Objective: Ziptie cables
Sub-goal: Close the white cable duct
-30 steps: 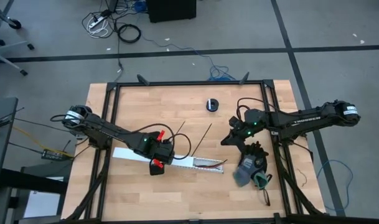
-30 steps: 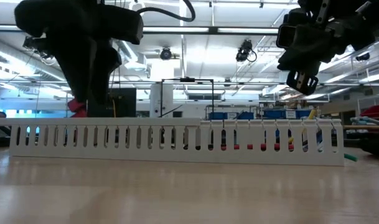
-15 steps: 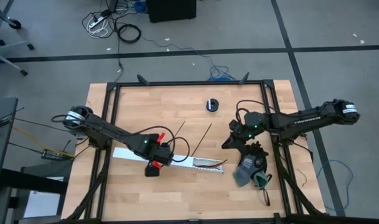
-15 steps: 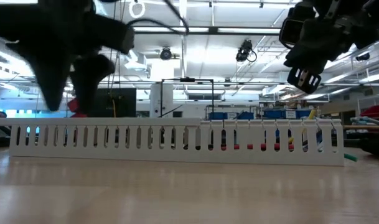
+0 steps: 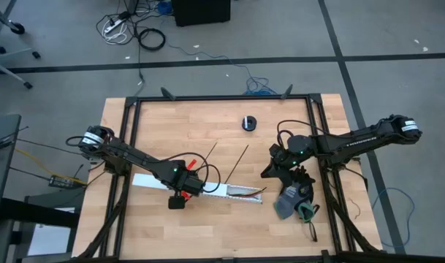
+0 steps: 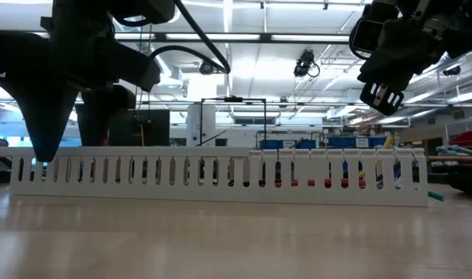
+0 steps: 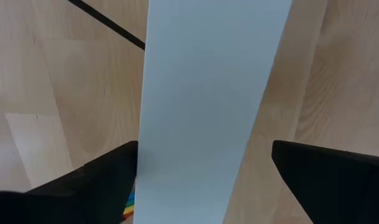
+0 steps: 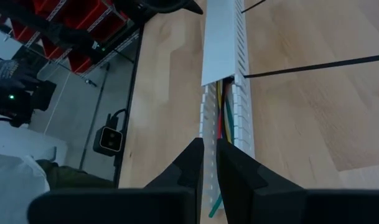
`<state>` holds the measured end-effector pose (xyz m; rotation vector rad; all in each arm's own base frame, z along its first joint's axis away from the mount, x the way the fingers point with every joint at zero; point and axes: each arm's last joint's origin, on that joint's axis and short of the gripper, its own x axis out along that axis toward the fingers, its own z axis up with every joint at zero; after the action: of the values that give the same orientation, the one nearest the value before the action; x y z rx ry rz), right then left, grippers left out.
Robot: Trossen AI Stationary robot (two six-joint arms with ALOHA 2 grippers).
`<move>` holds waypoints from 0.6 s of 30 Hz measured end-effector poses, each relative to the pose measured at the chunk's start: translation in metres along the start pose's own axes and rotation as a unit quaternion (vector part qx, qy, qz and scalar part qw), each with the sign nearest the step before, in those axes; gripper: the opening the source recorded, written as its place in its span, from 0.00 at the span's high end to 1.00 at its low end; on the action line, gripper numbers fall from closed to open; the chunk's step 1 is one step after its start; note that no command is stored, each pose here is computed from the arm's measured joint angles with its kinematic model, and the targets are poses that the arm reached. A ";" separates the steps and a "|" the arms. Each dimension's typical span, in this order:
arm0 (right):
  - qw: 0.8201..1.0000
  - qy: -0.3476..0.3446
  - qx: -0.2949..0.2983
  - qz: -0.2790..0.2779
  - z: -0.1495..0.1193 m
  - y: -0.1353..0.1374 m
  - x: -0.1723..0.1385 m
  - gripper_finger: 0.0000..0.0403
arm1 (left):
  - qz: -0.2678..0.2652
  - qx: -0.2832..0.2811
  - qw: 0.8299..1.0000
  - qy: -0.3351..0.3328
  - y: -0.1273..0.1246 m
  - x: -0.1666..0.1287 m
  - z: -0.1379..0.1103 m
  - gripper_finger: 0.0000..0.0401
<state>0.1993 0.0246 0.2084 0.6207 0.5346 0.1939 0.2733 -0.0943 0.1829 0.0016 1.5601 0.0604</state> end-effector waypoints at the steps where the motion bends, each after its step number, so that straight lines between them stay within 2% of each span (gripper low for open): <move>1: 1.000 0.000 0.000 0.000 0.000 0.000 0.000 0.90 | 0.000 -0.001 1.000 0.000 0.000 0.000 0.000 0.10; 6: 1.000 0.000 -0.030 -0.001 0.000 0.000 0.000 0.90 | -0.012 -0.020 1.000 -0.021 -0.002 -0.006 0.007 0.17; 15: 0.999 -0.023 -0.040 0.014 0.004 0.003 0.000 0.90 | -0.040 -0.033 0.996 -0.068 -0.005 -0.012 0.017 0.49; 18: 0.999 -0.024 -0.030 0.015 0.005 0.003 0.000 0.90 | -0.045 -0.030 0.996 -0.071 -0.006 -0.012 0.018 0.54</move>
<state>0.2016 0.0246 0.2135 0.5741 0.4721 0.2218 0.2915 -0.1001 0.1948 -0.1097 1.4132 0.0357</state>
